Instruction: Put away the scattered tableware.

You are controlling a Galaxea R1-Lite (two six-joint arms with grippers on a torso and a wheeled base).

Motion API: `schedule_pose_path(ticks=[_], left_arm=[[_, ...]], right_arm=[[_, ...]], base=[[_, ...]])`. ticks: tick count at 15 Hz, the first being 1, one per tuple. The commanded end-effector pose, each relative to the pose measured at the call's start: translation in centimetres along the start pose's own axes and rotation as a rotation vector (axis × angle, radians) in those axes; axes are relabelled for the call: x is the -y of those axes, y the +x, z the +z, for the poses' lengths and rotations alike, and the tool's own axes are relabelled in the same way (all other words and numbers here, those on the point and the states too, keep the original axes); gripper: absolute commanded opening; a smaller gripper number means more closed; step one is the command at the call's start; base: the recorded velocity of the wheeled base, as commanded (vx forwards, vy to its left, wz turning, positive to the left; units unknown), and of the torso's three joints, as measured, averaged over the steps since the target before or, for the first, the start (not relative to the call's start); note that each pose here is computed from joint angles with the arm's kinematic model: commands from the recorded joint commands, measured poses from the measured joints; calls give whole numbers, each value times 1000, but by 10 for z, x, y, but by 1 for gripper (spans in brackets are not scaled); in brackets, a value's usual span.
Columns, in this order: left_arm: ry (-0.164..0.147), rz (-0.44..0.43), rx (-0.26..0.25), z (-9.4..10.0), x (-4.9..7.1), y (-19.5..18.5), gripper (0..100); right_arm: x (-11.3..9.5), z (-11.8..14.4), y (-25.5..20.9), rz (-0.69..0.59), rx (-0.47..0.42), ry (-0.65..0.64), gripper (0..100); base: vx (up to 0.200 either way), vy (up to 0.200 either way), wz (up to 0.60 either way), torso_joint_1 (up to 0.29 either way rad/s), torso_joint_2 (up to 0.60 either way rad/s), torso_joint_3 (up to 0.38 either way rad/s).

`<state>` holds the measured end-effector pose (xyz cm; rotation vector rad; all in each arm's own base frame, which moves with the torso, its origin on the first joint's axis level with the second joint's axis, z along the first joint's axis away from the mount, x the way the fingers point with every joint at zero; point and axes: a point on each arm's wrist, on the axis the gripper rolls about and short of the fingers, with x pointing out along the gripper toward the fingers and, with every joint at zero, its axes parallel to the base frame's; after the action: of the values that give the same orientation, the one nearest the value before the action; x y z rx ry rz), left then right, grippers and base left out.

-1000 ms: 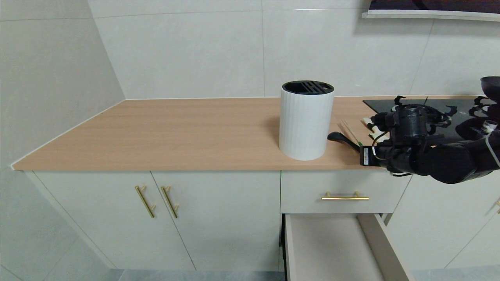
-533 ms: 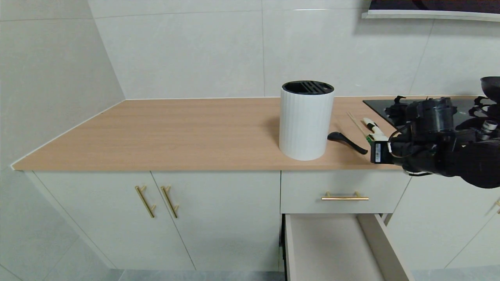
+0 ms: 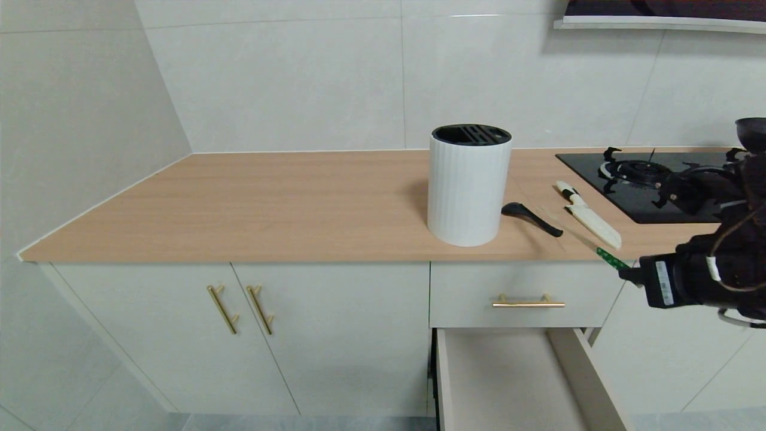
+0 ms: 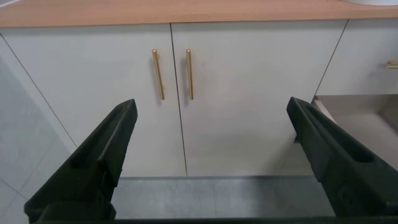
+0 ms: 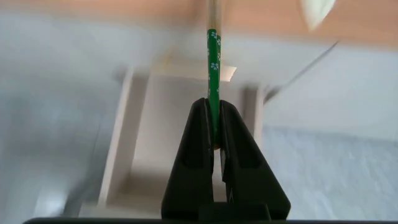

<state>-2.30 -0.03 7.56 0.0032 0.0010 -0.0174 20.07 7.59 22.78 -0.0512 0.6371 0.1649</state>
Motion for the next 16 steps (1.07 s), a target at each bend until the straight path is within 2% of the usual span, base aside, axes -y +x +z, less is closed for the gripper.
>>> schedule_pose_path(ticks=[1,3,8,11,16], left_arm=[[0,-1,0,0,0,0,100],[0,-1,0,0,0,0,100],[0,1,0,0,0,0,100],[0,1,0,0,0,0,100],[0,-1,0,0,0,0,100]], right_arm=[[1,-5,-37,86,20,-21,0],[0,-12,-42,146,-73,-54,0],[-14,-27,-37,296,-169,-138,0],[-25,-37,-23,319,-241,-180,0],[-28,-41,-8,306,-295,-188,0]], base=[[0,0,0,0,0,0],[0,0,0,0,0,0],[0,0,0,0,0,0],[0,0,0,0,0,0],[0,0,0,0,0,0]])
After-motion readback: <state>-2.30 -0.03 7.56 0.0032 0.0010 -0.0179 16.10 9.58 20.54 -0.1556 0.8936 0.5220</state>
